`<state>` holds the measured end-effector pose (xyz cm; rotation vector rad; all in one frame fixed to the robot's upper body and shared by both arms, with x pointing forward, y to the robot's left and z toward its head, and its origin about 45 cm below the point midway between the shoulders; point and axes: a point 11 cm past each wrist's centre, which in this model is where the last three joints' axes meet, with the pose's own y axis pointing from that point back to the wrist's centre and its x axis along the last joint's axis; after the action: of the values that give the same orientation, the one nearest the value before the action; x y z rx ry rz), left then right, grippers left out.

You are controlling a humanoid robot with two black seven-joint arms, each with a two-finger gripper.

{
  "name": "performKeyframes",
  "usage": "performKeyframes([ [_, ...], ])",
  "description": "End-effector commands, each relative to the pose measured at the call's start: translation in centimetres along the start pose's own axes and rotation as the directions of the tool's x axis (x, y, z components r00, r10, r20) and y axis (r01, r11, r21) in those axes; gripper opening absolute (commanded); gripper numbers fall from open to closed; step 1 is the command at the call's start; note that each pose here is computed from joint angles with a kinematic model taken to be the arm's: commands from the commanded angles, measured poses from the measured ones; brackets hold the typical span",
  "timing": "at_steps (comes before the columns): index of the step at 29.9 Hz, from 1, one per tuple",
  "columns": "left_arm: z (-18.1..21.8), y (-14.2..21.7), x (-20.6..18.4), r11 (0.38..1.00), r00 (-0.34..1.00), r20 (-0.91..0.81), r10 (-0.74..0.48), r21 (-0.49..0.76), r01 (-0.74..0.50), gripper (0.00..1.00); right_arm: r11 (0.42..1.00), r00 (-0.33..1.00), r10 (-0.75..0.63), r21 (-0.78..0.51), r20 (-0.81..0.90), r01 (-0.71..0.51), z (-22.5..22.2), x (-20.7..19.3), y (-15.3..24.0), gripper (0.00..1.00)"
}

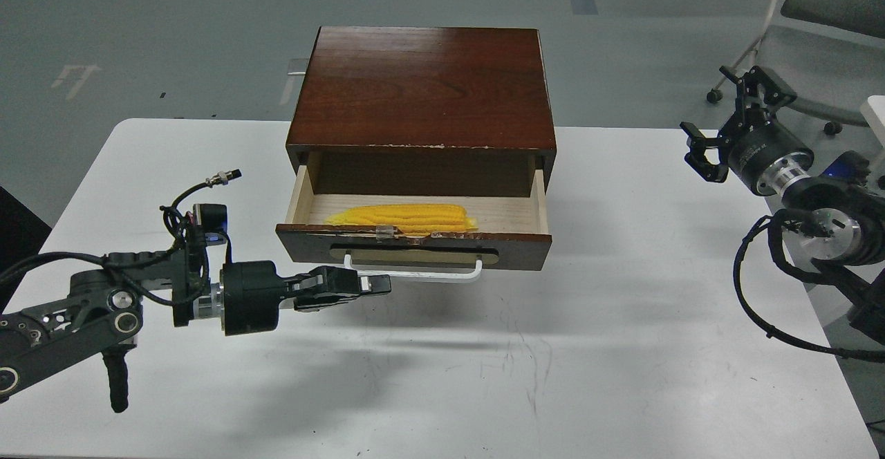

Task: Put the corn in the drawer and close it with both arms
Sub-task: 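Position the left gripper against the drawer front near the handle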

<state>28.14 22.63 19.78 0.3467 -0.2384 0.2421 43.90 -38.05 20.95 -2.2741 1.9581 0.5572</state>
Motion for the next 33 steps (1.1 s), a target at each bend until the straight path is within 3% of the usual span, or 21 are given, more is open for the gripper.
performKeyframes([
  [1, 0.4, -0.1, 0.6, 1.000, 1.000, 0.013, 0.001, -0.003, -0.001, 0.03, 1.000, 1.000, 0.017, -0.002, -0.008, -0.017, 0.0, 0.2, 0.0, 0.95],
  [33, 0.3, -1.1, -0.9, 0.998, 0.997, 0.050, -0.057, 0.002, 0.057, 0.07, 0.999, 0.999, 0.031, -0.011, -0.015, -0.031, 0.3, 0.9, 0.5, 0.95],
])
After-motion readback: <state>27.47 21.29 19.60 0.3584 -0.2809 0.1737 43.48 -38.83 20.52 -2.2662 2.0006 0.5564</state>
